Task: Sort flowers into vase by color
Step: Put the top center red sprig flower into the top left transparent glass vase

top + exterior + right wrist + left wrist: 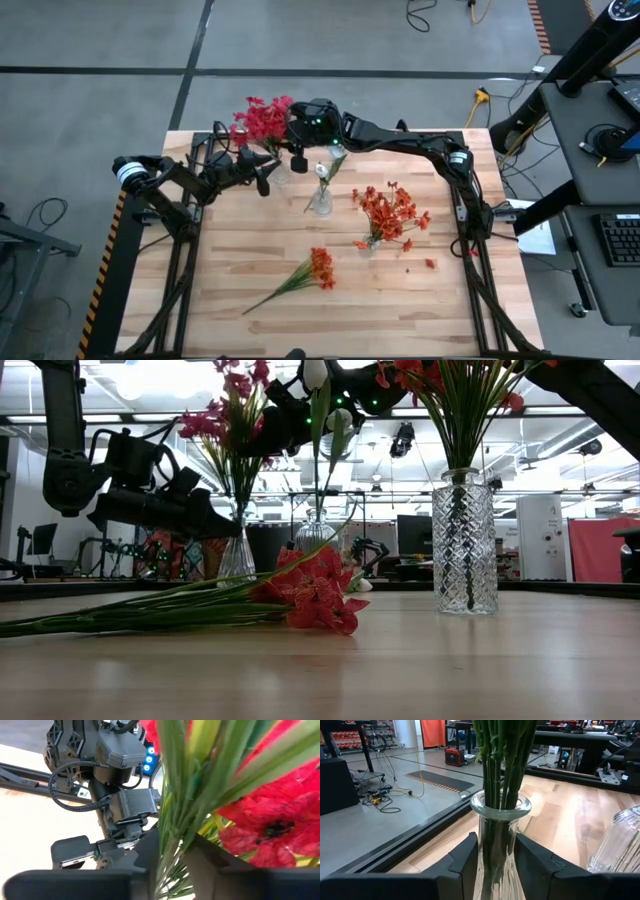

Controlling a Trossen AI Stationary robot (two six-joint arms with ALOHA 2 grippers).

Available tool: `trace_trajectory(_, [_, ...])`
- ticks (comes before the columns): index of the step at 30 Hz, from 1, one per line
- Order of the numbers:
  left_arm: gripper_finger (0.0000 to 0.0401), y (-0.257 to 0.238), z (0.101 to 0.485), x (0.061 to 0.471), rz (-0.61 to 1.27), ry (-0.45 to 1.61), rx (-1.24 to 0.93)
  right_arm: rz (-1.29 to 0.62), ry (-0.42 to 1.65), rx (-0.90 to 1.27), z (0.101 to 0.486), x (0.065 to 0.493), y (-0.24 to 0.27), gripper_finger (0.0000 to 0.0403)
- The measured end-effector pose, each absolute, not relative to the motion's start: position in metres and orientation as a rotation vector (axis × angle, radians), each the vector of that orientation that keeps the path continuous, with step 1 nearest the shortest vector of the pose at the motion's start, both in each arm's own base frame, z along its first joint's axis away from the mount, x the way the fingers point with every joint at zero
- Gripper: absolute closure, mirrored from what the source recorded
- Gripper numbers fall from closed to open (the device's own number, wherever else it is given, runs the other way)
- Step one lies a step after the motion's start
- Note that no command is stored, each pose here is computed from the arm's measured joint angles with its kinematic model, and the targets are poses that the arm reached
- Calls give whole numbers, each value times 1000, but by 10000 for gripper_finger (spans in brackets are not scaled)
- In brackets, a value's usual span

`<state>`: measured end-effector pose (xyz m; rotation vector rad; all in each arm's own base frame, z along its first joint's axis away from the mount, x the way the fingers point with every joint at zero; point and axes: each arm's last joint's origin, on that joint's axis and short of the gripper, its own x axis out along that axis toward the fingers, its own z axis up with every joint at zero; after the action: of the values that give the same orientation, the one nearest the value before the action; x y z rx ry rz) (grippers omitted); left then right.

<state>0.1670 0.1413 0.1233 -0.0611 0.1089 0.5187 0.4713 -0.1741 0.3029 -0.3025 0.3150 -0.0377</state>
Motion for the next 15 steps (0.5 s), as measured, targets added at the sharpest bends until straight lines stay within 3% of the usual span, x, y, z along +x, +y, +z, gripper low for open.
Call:
trace_trajectory(7, [267, 143, 123, 166, 575, 110, -59, -39, 315, -289, 305, 470, -174, 242])
trace_trajectory(15, [233, 144, 125, 168, 575, 103, -55, -41, 316, -281, 312, 466, -172, 199])
